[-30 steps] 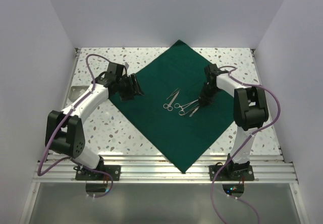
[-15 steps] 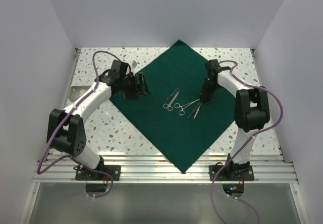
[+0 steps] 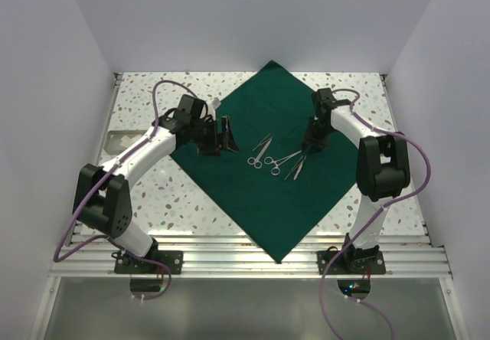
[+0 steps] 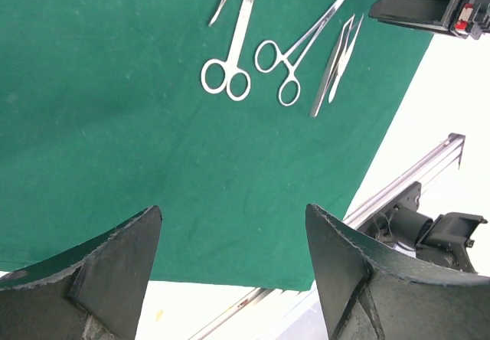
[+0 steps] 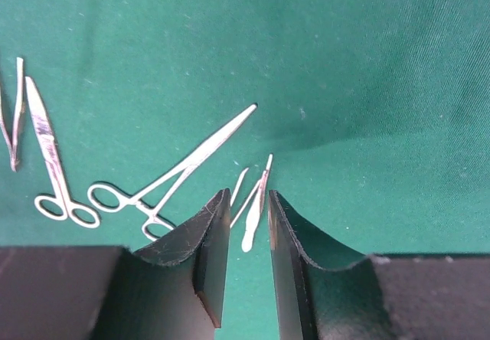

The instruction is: Prepare the surgical pack

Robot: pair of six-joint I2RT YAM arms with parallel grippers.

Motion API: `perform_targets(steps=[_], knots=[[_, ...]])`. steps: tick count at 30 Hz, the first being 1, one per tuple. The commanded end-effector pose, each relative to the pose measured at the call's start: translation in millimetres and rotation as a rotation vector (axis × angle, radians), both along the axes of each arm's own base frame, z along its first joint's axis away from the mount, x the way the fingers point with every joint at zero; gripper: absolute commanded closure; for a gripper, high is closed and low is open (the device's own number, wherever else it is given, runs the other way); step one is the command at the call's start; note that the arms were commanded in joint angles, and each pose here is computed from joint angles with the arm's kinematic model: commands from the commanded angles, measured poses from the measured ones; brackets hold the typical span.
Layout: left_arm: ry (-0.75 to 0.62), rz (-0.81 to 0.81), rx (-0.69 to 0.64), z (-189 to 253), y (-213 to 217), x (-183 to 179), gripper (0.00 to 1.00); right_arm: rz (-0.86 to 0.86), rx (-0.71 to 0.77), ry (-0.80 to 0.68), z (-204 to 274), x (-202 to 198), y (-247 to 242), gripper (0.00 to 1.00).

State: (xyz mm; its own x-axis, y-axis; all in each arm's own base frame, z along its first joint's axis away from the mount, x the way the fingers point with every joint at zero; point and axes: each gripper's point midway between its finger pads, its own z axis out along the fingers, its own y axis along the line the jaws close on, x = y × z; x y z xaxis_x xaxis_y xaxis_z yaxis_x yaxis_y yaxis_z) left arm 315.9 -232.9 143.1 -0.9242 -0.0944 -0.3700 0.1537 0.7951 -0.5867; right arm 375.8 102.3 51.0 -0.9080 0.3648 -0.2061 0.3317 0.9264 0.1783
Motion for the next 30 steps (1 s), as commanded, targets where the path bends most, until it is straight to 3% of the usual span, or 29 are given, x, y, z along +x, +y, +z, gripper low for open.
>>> perform_targets(steps=[1, 9, 17, 30], knots=[[-0.021, -0.022, -0.026, 4.5, -4.9, -0.9, 0.20, 0.026, 0.012, 0.000, 5.1, -7.9, 4.1, 0.69], [-0.023, -0.052, -0.036, 4.7, -14.3, 1.9, 0.20, 0.073, 0.025, 0.014, 8.0, -37.3, 23.8, 0.63], [0.009, -0.070, -0.039, -4.0, -22.0, -1.2, 0.21, 0.032, 0.065, 0.043, 4.4, -50.1, 54.0, 0.62], [0.013, -0.069, -0.031, -0.9, -21.6, 0.2, 0.21, 0.007, 0.064, 0.110, -28.7, -55.3, 62.0, 0.64]])
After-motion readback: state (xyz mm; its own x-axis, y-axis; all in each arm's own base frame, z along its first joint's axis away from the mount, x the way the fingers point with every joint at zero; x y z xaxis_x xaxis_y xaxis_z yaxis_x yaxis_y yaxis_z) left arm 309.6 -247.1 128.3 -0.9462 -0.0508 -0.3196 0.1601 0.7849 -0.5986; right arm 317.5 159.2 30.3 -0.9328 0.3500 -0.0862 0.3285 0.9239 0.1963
